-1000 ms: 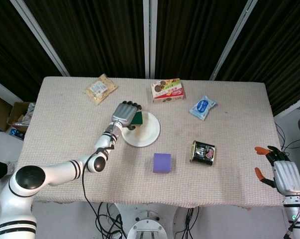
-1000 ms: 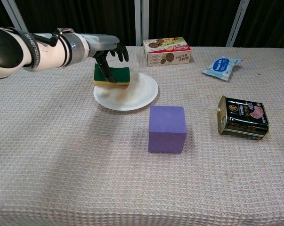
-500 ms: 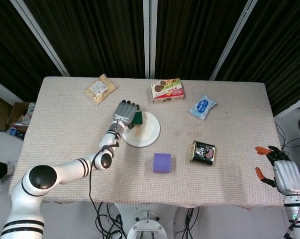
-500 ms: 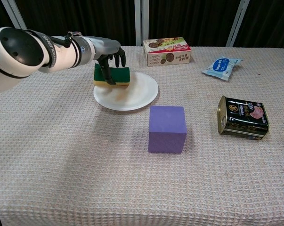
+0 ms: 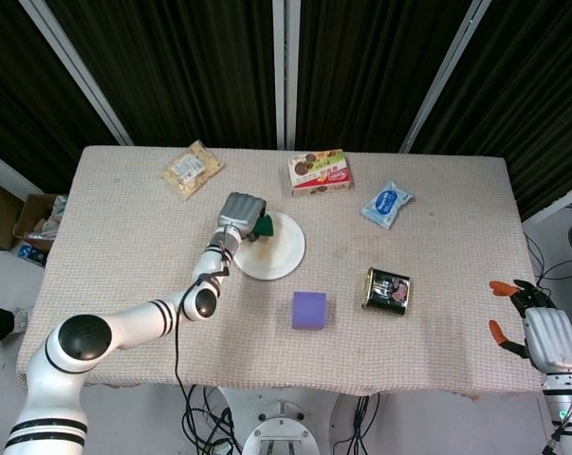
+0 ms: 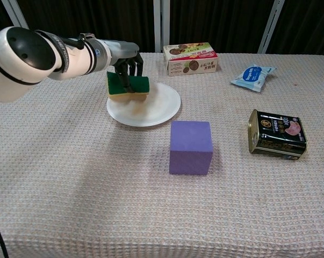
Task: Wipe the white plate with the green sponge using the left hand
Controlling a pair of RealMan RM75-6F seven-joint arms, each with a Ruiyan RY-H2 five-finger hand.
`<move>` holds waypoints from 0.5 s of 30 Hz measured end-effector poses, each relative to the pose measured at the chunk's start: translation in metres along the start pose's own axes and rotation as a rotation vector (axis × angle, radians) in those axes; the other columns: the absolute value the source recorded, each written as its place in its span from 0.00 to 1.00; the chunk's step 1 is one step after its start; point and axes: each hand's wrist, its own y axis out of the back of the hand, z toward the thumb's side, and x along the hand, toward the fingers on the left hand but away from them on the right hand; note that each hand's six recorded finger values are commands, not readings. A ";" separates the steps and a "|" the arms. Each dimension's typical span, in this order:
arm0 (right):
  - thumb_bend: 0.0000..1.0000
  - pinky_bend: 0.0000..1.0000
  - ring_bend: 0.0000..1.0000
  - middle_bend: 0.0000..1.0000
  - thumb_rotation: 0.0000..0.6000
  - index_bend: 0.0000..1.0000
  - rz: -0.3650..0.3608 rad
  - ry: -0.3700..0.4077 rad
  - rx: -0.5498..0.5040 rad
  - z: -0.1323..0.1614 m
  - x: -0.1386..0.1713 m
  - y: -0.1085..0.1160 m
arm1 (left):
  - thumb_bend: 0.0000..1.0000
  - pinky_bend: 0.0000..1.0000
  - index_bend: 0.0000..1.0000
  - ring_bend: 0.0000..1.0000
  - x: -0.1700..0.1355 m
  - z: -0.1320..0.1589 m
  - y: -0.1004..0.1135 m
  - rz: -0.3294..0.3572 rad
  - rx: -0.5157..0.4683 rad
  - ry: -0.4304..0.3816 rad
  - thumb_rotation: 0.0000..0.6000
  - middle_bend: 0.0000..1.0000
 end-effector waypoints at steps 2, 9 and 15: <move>0.26 0.24 0.16 0.30 1.00 0.25 0.001 0.001 -0.001 0.000 0.000 0.000 | 0.31 0.38 0.54 0.44 0.000 0.000 0.001 0.008 -0.010 -0.007 1.00 0.57; 0.26 0.24 0.16 0.30 1.00 0.25 0.003 0.005 -0.002 0.000 -0.001 -0.001 | 0.35 0.40 0.55 0.45 -0.009 0.001 0.008 0.040 -0.102 -0.051 1.00 0.58; 0.26 0.24 0.16 0.30 1.00 0.25 0.009 0.018 -0.001 0.004 -0.004 -0.002 | 0.35 0.39 0.55 0.45 -0.023 0.011 0.009 0.067 -0.218 -0.151 1.00 0.58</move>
